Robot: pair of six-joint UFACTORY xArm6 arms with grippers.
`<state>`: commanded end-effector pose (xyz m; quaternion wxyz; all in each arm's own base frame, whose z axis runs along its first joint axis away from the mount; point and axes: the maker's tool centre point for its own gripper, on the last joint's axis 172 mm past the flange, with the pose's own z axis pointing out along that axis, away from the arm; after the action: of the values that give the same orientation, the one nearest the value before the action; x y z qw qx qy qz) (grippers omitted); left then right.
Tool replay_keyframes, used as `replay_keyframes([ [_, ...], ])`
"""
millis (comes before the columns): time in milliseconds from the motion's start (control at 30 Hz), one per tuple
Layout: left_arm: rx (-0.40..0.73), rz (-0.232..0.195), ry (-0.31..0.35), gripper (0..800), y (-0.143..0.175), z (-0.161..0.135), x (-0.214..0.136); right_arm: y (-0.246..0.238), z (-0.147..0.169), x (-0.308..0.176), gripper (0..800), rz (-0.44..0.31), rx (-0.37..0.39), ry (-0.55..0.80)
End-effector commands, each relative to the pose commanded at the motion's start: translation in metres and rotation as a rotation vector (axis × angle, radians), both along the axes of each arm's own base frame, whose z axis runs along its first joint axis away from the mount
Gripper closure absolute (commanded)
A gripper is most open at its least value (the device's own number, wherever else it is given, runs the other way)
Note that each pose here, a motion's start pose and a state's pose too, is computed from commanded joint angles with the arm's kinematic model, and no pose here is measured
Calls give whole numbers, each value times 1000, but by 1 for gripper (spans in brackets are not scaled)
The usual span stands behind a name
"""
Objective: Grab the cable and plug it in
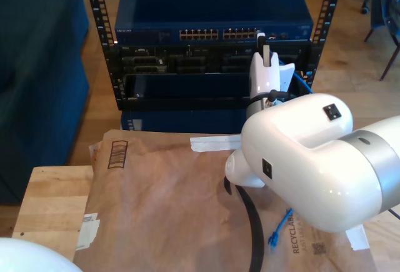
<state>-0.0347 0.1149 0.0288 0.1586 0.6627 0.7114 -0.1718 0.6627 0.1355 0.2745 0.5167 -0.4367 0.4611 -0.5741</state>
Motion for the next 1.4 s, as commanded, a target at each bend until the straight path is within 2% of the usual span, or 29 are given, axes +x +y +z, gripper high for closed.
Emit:
replay_keyframes([
  [1400,-2,0,0,0,0,0,0,5,-4,4,800,12,-5,-5],
])
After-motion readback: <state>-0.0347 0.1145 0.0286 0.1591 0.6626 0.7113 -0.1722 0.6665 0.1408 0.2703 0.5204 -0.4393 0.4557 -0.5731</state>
